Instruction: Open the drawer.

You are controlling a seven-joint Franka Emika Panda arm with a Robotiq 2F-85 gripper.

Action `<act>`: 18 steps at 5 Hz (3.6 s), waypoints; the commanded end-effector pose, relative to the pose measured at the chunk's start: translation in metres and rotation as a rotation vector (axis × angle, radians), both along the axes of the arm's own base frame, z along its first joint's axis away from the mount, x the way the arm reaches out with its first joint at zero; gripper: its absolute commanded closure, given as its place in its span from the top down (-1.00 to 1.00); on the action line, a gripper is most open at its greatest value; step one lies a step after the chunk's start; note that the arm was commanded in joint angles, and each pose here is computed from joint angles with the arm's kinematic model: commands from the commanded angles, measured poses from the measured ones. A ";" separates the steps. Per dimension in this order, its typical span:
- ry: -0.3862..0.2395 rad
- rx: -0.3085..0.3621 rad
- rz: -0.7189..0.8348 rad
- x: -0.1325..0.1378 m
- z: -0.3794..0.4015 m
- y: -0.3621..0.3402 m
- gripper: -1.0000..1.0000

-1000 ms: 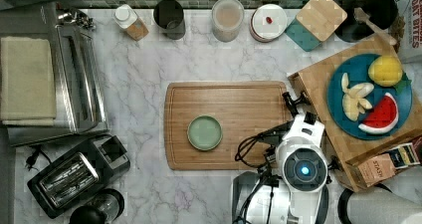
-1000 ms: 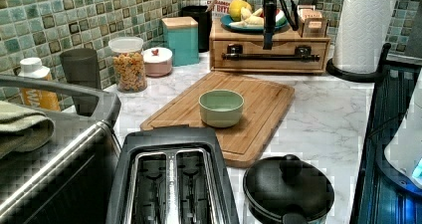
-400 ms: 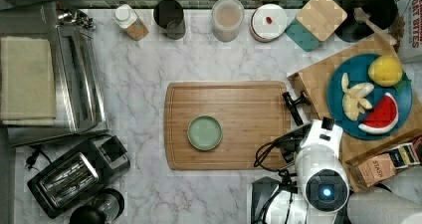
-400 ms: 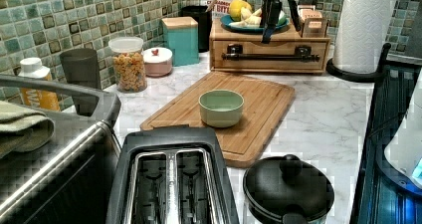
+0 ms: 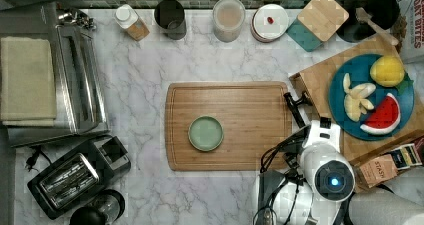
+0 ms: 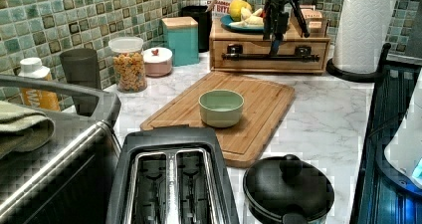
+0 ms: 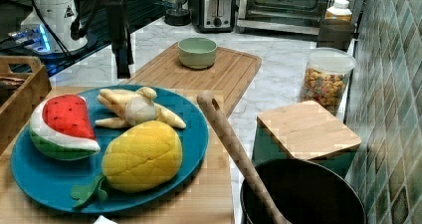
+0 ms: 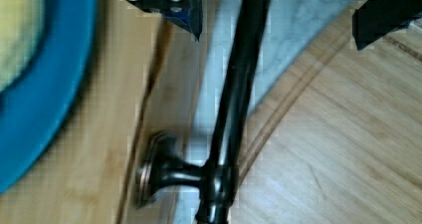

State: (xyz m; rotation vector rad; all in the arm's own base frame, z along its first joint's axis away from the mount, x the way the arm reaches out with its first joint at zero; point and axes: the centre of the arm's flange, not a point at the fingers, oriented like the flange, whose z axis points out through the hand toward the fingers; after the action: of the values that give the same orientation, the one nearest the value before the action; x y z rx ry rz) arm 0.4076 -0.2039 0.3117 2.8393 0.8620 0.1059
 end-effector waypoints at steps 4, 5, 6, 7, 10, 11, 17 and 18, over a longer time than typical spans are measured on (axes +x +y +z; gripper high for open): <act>-0.034 0.009 -0.045 0.038 -0.051 -0.031 1.00; -0.051 0.015 -0.055 0.035 -0.060 -0.028 1.00; -0.001 0.040 -0.058 0.033 -0.046 -0.015 1.00; 0.026 0.038 -0.083 0.025 -0.031 0.007 1.00; -0.065 0.124 -0.021 0.017 -0.070 0.026 1.00; -0.041 0.115 -0.022 0.015 -0.073 0.025 1.00; 0.334 0.481 -0.119 0.005 -0.103 0.135 1.00; 0.384 0.470 -0.199 -0.011 -0.097 0.178 1.00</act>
State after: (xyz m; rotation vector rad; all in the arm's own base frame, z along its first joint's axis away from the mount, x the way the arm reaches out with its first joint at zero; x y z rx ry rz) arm 0.4378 -0.1419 0.2496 3.3764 0.5244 -0.0187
